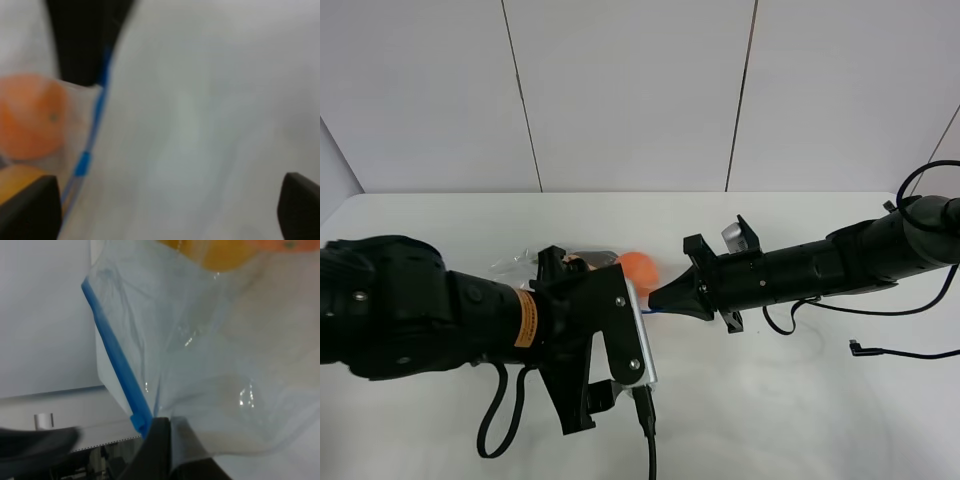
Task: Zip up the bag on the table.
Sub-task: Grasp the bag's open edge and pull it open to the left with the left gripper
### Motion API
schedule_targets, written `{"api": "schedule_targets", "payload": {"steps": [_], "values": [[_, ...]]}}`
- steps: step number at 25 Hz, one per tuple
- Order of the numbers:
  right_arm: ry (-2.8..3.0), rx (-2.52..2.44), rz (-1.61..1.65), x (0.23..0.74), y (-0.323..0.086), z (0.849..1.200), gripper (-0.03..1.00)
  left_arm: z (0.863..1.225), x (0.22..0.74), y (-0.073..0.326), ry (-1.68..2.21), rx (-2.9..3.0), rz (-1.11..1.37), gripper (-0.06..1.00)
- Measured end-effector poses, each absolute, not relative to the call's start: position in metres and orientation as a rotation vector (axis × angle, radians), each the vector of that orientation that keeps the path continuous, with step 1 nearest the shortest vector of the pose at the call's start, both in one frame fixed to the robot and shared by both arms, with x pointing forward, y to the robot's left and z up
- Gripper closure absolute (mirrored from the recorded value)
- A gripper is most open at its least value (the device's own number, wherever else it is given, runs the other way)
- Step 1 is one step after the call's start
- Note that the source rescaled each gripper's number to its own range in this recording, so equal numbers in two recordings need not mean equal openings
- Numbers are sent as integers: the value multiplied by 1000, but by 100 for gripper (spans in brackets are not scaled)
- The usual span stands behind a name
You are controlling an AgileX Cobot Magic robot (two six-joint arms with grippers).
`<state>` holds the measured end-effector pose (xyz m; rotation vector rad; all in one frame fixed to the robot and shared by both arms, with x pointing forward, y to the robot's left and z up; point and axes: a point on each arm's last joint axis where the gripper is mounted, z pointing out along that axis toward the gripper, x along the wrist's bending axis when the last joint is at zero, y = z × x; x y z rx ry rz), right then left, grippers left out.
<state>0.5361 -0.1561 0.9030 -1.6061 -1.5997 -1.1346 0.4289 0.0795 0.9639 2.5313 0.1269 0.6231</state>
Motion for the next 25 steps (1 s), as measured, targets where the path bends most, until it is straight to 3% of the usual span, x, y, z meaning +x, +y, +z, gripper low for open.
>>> {"api": "schedule_targets", "payload": {"steps": [7,25], "values": [[-1594,-1585,-1136,535,-155,904,97,941,433,74,22,2598,617,5],[-1607,-1580,-1128,534,-155,904,97,961,473,86,169,2450,729,5]]}}
